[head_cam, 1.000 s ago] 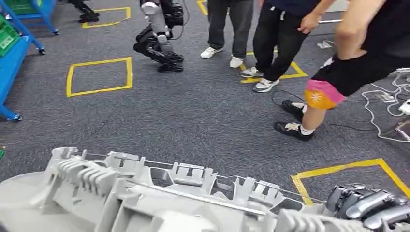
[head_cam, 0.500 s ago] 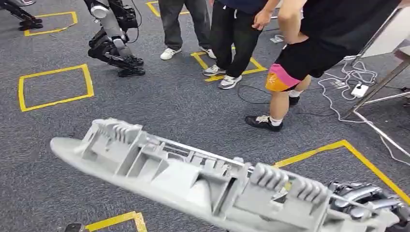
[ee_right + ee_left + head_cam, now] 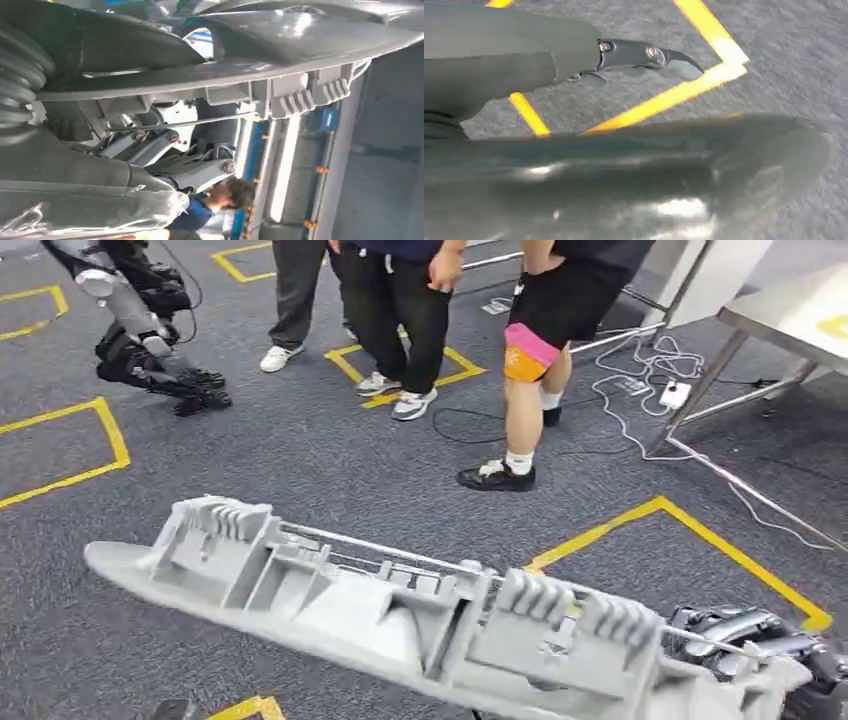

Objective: Take the parts from the cabinet and place them on the table.

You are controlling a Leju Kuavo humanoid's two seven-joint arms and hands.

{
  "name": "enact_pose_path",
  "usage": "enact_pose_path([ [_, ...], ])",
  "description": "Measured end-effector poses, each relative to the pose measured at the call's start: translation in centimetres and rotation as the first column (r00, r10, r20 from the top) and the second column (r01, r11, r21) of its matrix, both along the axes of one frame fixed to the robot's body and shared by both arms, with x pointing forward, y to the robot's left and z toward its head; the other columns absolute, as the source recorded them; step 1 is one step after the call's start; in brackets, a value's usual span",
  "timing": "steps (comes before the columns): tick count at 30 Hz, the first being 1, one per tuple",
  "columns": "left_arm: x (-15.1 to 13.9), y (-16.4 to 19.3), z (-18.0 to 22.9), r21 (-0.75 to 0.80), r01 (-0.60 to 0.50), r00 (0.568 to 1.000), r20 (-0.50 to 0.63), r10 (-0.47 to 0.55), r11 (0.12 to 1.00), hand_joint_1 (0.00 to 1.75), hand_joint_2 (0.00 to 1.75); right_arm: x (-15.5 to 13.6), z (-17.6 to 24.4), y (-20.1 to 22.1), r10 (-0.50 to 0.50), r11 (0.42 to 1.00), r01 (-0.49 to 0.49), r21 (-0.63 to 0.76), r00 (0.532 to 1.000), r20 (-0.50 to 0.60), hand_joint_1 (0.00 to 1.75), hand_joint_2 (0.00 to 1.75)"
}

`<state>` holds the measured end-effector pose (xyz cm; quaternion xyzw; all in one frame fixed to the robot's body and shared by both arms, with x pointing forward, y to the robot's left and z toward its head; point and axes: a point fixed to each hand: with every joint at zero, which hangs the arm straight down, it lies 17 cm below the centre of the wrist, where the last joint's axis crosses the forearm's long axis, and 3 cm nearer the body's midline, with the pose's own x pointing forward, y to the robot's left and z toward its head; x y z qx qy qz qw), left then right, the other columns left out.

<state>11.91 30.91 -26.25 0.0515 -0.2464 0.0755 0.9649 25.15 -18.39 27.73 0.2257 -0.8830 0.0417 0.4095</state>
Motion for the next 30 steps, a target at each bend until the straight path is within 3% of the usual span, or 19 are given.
enact_pose_path([
  [19, -1.5, -2.4, -0.5, -0.014, 0.051, 0.997, -0.055, -0.052, 0.999, 0.0, 0.0, -0.8, 0.4, 1.6, 0.032, 0.999, -0.032, 0.009, 0.999, -0.013, 1.75, 1.75],
  [30, -0.1, -3.5, -0.2, -0.049, 0.045, 0.998, -0.029, -0.047, 0.998, 0.0, 0.0, -1.0, 1.2, 1.9, 0.068, 0.998, -0.068, 0.012, 0.997, 0.02, 1.75, 1.75],
])
